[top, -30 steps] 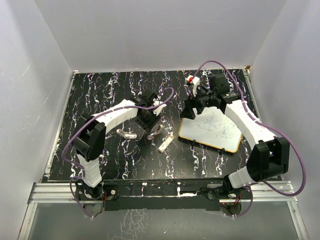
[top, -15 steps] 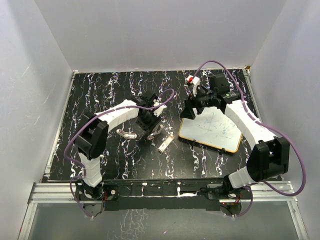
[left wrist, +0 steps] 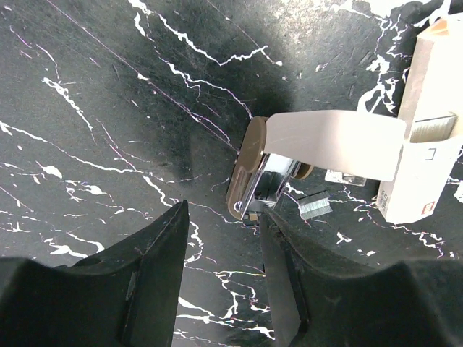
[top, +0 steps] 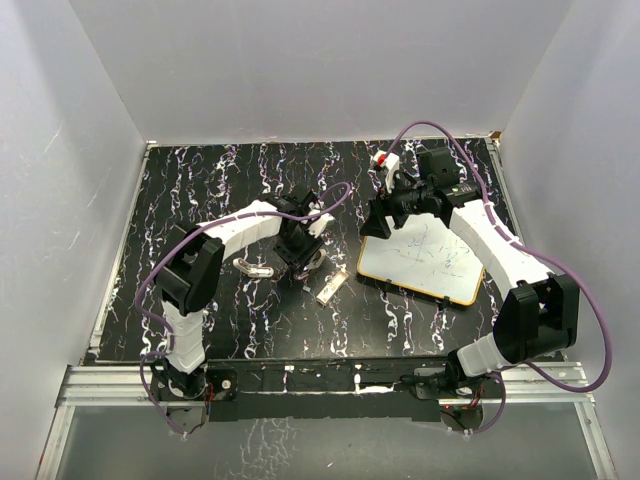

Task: Load the staples into the stapler

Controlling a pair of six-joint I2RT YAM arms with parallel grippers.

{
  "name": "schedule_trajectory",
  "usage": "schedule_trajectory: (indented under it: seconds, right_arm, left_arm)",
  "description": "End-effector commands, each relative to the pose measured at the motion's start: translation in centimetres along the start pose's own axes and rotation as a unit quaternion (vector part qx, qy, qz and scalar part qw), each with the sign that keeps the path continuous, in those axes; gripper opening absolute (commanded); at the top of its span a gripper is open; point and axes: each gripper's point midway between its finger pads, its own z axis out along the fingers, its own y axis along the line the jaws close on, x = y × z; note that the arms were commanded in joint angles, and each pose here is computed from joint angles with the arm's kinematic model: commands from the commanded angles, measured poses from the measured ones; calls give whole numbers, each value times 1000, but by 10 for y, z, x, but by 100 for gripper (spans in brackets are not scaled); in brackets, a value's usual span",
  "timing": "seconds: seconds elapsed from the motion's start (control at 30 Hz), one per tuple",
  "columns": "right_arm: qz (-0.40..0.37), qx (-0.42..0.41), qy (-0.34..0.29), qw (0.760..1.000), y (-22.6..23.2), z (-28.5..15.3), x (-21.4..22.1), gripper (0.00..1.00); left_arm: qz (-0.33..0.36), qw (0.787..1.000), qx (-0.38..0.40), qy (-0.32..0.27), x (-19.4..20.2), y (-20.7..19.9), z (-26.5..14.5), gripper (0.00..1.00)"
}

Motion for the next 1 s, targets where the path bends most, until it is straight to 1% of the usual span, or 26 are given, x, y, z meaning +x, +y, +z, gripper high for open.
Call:
schedule_trajectory:
  seconds: [0.0,0.5,0.97]
  right_arm:
    - [-31,9,-27,999,2,-9,-16,71]
    - [-31,8,-26,999,3,-9,-13,71]
    - [-40,10,-19,999,1,-12,-17,71]
  left_arm:
    - [1,1000,14,-2,-2,-6,-5,42]
    - [-4,1000,17,-4,-8,-7,-5,42]
    - [8,998,24,-54,-23,-15,-42,42]
